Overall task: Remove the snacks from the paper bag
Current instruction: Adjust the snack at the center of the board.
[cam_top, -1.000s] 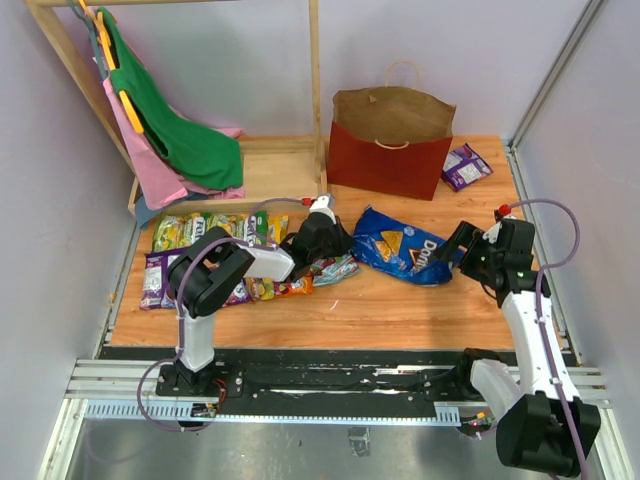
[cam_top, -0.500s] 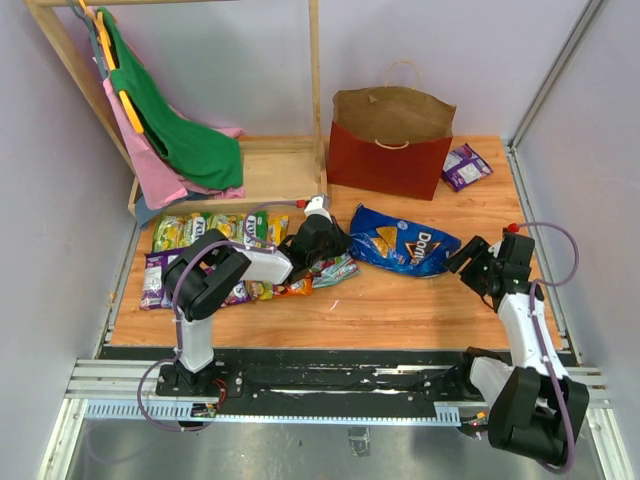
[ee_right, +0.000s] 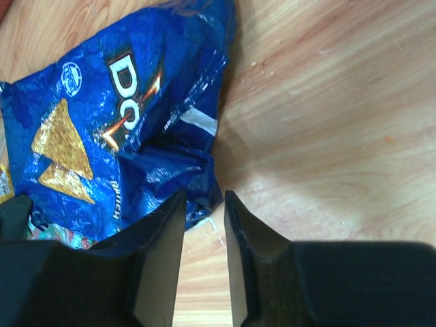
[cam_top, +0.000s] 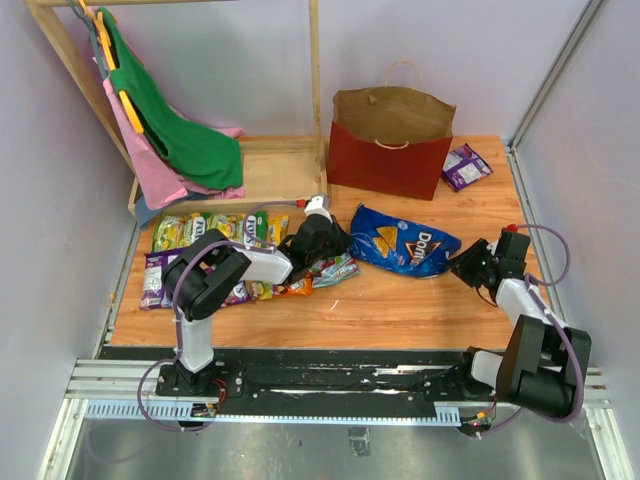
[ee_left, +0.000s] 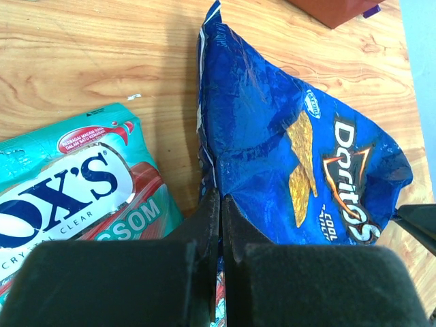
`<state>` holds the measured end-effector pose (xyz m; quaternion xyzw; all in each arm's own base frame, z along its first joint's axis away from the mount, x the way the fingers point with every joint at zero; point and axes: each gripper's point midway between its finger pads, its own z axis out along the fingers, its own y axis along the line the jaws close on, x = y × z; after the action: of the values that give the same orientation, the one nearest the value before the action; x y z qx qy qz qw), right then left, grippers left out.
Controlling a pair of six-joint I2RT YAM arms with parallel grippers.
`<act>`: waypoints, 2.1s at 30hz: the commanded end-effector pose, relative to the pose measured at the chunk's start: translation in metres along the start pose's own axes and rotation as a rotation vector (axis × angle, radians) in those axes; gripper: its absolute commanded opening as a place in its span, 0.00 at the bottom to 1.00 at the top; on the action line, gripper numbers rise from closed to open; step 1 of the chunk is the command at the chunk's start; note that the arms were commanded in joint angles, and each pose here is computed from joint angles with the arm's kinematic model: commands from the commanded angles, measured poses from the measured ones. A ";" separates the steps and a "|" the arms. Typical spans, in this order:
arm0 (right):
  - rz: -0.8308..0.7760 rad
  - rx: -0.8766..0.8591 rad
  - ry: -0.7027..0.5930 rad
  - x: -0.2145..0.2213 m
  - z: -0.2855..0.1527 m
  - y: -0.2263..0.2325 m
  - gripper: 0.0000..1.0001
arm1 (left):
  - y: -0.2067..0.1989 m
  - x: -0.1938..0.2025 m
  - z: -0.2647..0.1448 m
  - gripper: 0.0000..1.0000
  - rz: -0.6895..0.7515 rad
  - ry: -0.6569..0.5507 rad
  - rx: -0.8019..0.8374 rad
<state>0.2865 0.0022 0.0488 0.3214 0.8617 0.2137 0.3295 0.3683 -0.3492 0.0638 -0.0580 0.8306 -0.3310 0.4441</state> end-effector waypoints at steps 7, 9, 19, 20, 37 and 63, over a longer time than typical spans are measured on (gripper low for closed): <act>0.036 -0.058 -0.032 -0.009 0.010 0.008 0.01 | -0.016 -0.016 0.003 0.00 -0.016 -0.049 0.043; 0.031 -0.069 -0.040 -0.011 0.005 0.012 0.01 | -0.016 -0.017 0.004 0.01 -0.018 -0.049 0.039; 0.030 -0.210 -0.208 -0.055 -0.078 0.061 0.01 | 0.000 -0.022 0.006 0.00 -0.043 -0.069 -0.059; 0.019 -0.222 -0.203 -0.057 -0.083 0.066 0.01 | 0.001 -0.023 0.007 0.00 -0.050 -0.072 -0.066; 0.131 -0.165 -0.313 -0.105 -0.091 0.039 0.01 | -0.017 -0.045 0.004 0.01 -0.087 -0.131 -0.071; -0.145 -0.229 0.007 -0.052 0.023 0.108 0.24 | -0.062 0.028 0.016 0.00 0.077 -0.076 -0.106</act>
<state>0.3462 0.0530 0.0973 0.2200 0.8706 0.2950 0.3267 0.3351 -0.4370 0.0970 -0.0406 0.8218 -0.3178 0.4712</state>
